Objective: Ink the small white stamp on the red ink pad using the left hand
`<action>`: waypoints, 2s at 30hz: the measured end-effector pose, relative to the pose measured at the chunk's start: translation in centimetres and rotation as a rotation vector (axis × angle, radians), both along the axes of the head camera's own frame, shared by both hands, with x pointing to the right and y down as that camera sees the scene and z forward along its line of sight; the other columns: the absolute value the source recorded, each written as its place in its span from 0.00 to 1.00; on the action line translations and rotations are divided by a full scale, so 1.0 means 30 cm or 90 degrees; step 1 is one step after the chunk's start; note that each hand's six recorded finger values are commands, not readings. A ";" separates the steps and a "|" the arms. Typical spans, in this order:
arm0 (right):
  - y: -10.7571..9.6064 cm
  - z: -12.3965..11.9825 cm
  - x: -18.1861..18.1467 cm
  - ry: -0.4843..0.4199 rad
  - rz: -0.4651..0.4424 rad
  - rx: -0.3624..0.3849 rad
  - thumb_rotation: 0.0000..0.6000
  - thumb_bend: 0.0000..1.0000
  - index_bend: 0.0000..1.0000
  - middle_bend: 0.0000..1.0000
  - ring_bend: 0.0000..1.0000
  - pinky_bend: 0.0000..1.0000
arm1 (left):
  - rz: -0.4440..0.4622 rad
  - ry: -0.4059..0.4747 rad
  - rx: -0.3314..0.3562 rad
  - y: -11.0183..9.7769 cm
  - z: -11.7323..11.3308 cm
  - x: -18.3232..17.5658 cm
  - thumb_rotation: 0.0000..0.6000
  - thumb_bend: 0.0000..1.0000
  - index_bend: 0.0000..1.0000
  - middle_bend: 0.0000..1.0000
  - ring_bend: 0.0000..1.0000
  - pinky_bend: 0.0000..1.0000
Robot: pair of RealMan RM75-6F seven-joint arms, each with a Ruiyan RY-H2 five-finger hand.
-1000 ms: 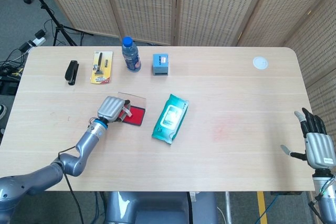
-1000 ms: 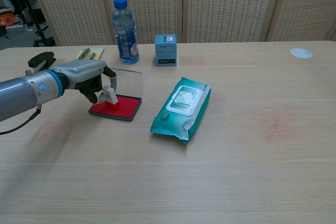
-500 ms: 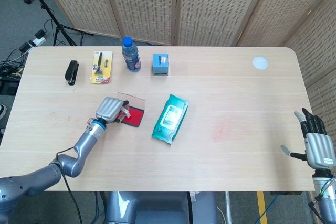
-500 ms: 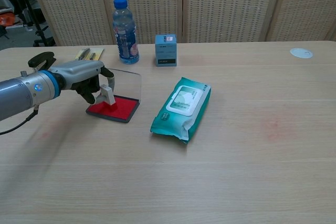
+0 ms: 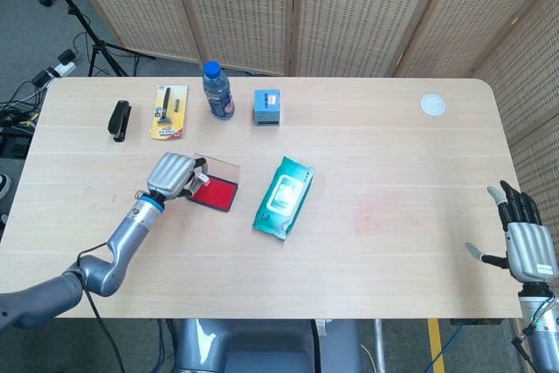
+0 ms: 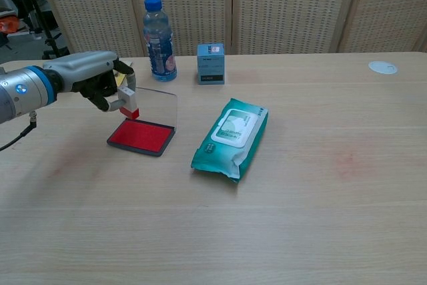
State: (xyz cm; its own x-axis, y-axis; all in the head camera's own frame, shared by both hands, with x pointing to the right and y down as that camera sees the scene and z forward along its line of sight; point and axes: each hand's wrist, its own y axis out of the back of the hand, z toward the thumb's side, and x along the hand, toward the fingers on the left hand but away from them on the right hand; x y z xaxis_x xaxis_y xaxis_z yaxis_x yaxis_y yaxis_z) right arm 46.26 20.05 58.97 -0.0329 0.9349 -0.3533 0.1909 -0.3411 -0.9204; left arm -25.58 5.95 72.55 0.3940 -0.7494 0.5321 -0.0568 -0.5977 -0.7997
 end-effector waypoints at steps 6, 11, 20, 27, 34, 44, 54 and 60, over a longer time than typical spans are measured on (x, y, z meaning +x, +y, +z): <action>0.002 -0.002 -0.004 -0.002 -0.002 0.001 1.00 0.04 0.00 0.00 0.00 0.00 | -0.015 0.012 0.015 -0.033 -0.077 -0.077 1.00 0.49 0.60 1.00 1.00 1.00; 0.006 -0.004 -0.010 -0.002 -0.006 0.000 1.00 0.04 0.00 0.00 0.00 0.00 | -0.061 0.005 0.000 -0.047 -0.120 -0.241 1.00 0.48 0.60 1.00 1.00 1.00; 0.015 0.009 -0.033 0.008 -0.021 -0.006 1.00 0.04 0.00 0.00 0.00 0.00 | -0.161 0.010 -0.074 -0.008 -0.064 -0.465 1.00 0.48 0.60 1.00 1.00 1.00; 0.022 0.025 -0.050 0.018 -0.028 -0.012 1.00 0.04 0.00 0.00 0.00 0.00 | -0.210 -0.019 -0.110 0.019 -0.001 -0.622 1.00 0.48 0.60 1.00 1.00 1.00; 0.023 0.033 -0.049 0.022 -0.027 -0.015 1.00 0.04 0.00 0.00 0.00 0.00 | -0.226 -0.036 -0.152 0.059 0.069 -0.671 1.00 0.48 0.60 1.00 1.00 1.00; 0.021 0.029 -0.044 0.019 -0.024 -0.014 1.00 0.04 0.00 0.00 0.00 0.00 | -0.212 -0.047 -0.163 0.086 0.114 -0.659 1.00 0.47 0.60 1.00 1.00 1.00; 0.020 0.030 -0.040 0.017 -0.022 -0.015 1.00 0.04 0.00 0.00 0.00 0.00 | -0.208 -0.055 -0.147 0.087 0.123 -0.663 1.00 0.43 0.58 1.00 1.00 1.00; 0.020 0.030 -0.040 0.016 -0.022 -0.015 1.00 0.04 0.00 0.00 0.00 0.00 | -0.210 -0.058 -0.149 0.089 0.126 -0.667 1.00 0.40 0.56 1.00 1.00 1.00</action>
State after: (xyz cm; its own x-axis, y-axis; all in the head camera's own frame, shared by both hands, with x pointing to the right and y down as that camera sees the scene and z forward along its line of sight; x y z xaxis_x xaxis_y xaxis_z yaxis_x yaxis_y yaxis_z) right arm 45.08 20.65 59.86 -0.0108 0.9270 -0.3750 0.1552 -0.3689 -0.9164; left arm -45.58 8.61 76.34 0.0968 -0.6820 0.7249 -0.2116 -0.7258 -0.6545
